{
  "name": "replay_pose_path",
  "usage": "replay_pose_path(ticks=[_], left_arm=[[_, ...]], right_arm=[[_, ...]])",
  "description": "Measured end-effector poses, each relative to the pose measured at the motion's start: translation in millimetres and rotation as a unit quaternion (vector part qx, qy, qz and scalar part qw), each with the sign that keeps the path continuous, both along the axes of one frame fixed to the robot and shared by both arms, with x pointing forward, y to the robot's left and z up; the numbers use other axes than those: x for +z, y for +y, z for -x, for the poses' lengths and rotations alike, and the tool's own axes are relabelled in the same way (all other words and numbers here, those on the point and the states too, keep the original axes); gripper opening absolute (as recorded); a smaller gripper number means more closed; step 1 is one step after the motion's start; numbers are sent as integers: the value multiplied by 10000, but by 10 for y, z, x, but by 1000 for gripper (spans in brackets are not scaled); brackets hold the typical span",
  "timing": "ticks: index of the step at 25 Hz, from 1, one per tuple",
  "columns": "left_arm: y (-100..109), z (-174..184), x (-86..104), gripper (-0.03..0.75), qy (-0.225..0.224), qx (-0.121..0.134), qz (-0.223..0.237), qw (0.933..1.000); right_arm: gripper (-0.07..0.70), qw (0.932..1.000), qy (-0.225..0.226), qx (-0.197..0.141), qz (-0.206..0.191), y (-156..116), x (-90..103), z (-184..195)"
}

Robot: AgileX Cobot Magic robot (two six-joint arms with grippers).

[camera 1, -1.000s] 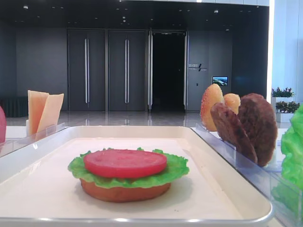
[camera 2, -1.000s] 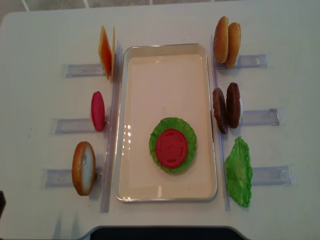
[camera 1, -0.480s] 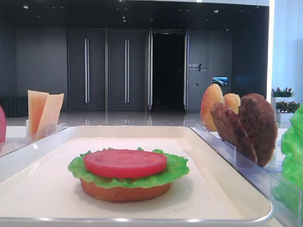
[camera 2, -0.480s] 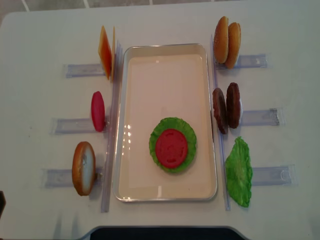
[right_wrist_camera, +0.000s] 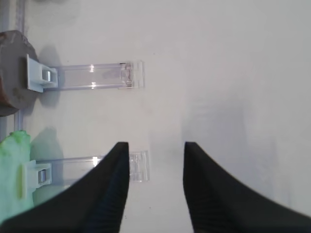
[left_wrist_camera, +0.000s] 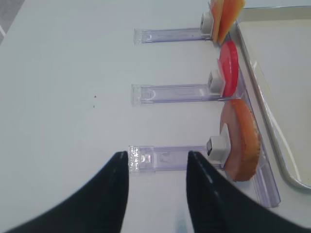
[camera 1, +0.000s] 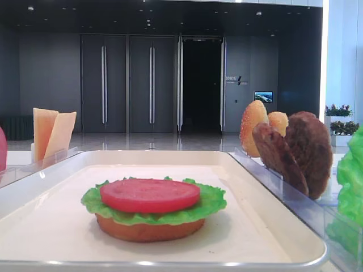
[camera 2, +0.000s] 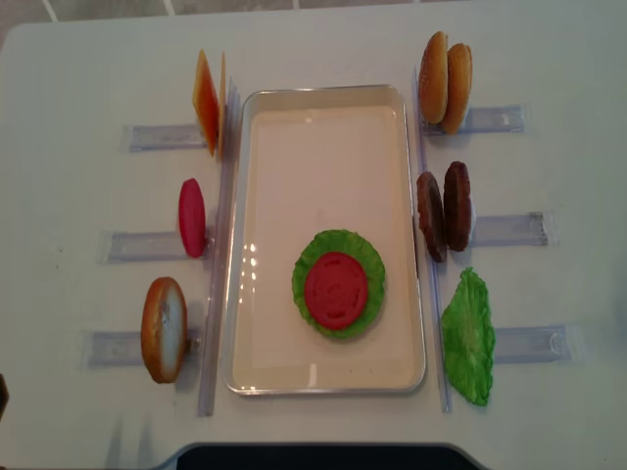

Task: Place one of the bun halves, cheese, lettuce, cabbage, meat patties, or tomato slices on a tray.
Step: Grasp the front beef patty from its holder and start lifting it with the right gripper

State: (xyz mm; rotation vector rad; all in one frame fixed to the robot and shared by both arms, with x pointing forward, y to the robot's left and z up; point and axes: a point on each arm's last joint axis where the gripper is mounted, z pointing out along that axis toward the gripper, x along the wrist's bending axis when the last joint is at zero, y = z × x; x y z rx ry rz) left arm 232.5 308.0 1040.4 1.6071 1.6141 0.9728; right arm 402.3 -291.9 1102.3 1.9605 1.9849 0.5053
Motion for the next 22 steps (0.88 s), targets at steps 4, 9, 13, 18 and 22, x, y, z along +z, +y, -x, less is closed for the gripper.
replay_pose_path(ticks=[4, 9, 13, 18, 22], left_arm=[[0, -1, -2, 303, 4, 0, 0, 10000], [0, -1, -2, 298, 4, 0, 0, 10000], [0, -1, -2, 297, 4, 0, 0, 10000], [0, -1, -2, 295, 4, 0, 0, 10000], [0, -1, -2, 295, 4, 0, 0, 10000]], right_arm=[[288, 9998, 201, 8, 0, 9, -13, -266], [298, 9992, 338, 190, -19, 30, -39, -381], [325, 9977, 336, 591, -35, 133, -38, -377], [328, 9926, 165, 1178, -230, 548, -21, -327], [328, 9864, -25, 1604, -362, 944, -11, -222]])
